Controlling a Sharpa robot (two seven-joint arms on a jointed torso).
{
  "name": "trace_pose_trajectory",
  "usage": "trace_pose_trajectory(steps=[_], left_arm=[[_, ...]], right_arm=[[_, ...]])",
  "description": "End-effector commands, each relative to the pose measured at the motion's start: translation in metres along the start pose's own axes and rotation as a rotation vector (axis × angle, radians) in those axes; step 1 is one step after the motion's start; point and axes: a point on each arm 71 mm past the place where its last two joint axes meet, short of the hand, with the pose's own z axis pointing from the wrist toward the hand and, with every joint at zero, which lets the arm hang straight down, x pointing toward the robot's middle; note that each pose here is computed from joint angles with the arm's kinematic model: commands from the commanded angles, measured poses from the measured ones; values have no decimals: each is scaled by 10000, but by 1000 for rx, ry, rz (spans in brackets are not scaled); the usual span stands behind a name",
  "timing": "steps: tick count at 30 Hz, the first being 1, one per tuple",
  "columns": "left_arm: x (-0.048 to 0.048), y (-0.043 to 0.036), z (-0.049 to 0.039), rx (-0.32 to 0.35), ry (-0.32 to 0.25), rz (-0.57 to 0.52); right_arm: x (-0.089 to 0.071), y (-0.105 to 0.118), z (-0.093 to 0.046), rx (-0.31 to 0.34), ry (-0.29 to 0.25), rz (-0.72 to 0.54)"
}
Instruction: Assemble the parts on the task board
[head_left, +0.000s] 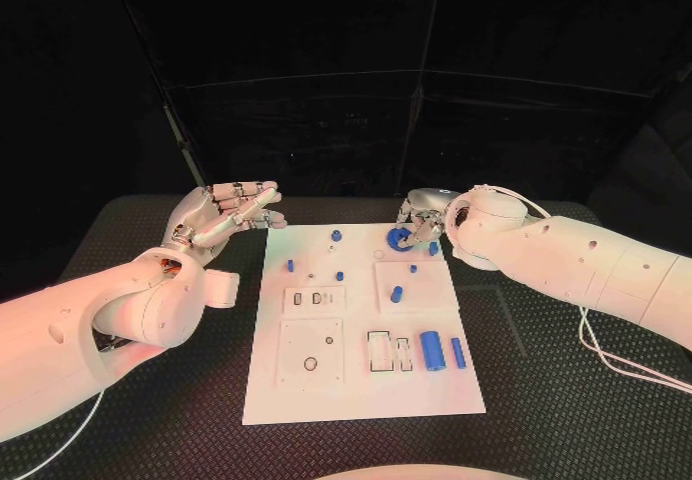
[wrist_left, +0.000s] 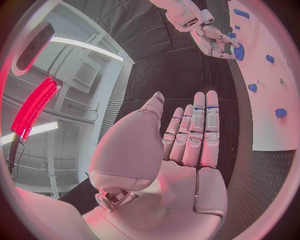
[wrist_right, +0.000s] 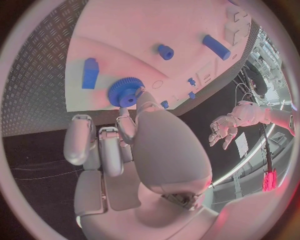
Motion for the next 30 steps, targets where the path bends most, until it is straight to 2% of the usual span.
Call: trace_pose_trajectory(steps=[1,6,16,23,30], left_arm=[[8,-9,5,2,8,-5],[6,-10,4,2,7,-4],[5,-13,-2,2,7,-4],[6,-14,-4,1,8,-5],[8,-14,-5,0,9,-5]], right_arm=[[24,4,-2,-1,5,-64],[4,39,-13,-14,-23,-79],[-59,230,-81,-62,-98,-26],[-100,452,-150,-109,-142,-7],[-106,708,-186,-165,-154,1]])
